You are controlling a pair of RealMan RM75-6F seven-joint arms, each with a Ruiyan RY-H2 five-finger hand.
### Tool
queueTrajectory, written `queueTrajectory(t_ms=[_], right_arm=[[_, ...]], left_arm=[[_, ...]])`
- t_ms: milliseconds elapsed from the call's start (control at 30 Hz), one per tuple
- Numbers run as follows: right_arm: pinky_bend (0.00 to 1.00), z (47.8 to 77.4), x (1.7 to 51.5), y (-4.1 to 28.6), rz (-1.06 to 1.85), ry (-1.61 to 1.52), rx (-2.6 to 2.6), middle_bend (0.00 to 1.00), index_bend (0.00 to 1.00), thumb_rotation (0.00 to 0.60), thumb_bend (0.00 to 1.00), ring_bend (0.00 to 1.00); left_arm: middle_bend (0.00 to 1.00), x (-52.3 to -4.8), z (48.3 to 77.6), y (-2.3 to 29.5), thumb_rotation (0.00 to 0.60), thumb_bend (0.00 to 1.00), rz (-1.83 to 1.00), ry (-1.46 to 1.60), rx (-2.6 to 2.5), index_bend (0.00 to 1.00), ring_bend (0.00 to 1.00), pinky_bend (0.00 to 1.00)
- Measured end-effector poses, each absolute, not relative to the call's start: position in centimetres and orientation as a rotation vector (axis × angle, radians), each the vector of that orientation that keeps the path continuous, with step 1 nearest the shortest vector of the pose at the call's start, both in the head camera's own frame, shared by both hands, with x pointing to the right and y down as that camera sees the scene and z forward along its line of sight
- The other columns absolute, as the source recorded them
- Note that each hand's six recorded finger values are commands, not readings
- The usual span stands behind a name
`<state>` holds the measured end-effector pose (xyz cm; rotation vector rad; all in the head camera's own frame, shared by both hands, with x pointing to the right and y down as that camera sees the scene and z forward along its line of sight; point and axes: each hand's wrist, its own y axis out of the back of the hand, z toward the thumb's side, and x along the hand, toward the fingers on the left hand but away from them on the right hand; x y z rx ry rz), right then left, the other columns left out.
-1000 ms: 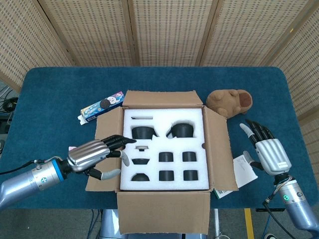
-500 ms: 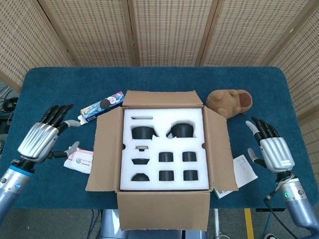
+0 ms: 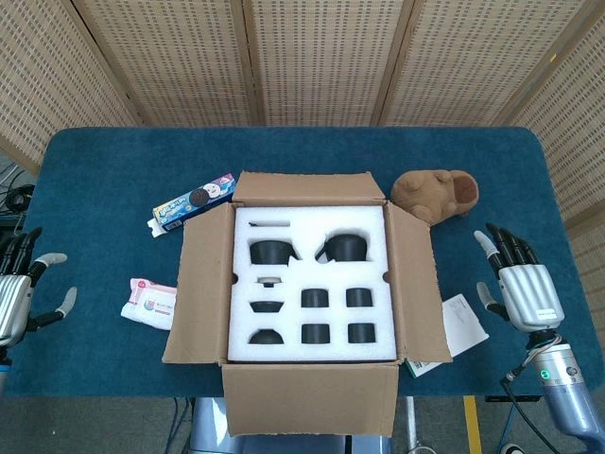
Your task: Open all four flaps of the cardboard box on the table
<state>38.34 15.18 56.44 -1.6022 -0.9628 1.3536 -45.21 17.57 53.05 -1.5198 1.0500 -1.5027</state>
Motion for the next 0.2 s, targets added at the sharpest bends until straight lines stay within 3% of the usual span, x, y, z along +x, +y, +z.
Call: queueTrajectory(t_ms=[200], right_arm=[[0.11, 56.0, 39.5, 15.9, 1.377, -0.993, -1.548, 0.02, 0.0, 0.6, 0.47, 0.0]], left_arm=[[0.03, -46.5, 52.9, 19.3, 0.347, 0.38, -1.562, 1.064, -1.464, 0.28, 0.0, 0.0]])
